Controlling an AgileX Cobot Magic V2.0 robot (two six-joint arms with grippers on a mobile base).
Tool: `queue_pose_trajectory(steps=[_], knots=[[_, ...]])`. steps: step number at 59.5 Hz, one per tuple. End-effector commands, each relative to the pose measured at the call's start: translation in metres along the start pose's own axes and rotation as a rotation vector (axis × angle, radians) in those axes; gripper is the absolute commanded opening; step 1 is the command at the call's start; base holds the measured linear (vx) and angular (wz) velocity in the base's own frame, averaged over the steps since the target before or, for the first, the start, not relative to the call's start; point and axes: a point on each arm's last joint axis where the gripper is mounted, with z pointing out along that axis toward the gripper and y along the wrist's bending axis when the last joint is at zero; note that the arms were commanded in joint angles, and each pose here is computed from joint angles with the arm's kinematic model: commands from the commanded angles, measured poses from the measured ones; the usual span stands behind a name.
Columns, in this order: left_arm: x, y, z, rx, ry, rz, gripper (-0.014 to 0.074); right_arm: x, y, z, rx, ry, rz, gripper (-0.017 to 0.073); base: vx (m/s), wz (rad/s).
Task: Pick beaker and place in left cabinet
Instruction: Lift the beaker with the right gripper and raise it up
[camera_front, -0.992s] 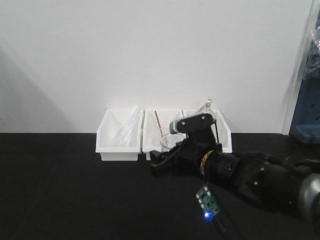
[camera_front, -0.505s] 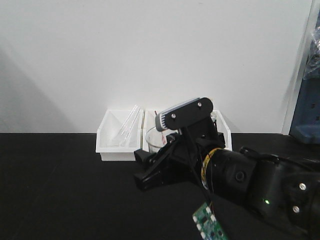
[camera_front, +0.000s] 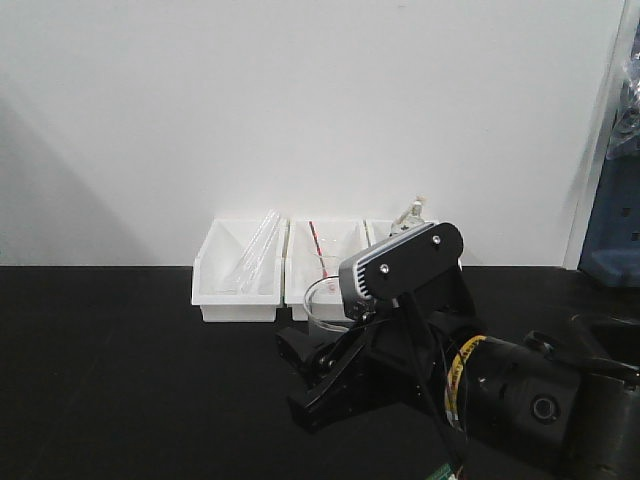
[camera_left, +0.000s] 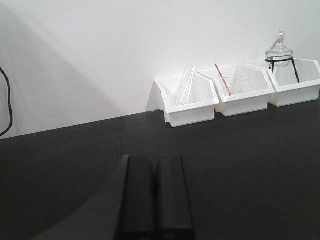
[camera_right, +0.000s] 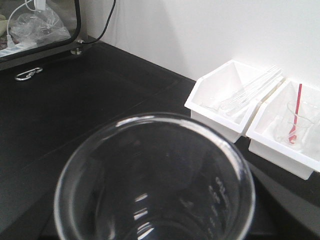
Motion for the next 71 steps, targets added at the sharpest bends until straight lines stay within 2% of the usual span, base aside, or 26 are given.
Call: queue_pose_trajectory(steps=[1, 71], knots=[[-0.0026, 0.0000, -0.0013, -0.007, -0.077, -0.006, 0.0001, -0.0229, 0.0008, -0.0117, -0.031, -0.111, -0.013, -0.0001, 0.00, 0.00], [-0.0026, 0.0000, -0.0013, -0.007, -0.077, -0.006, 0.0001, -0.0229, 0.0008, -0.0117, -0.031, -0.111, -0.013, -0.0001, -0.01, -0.01]])
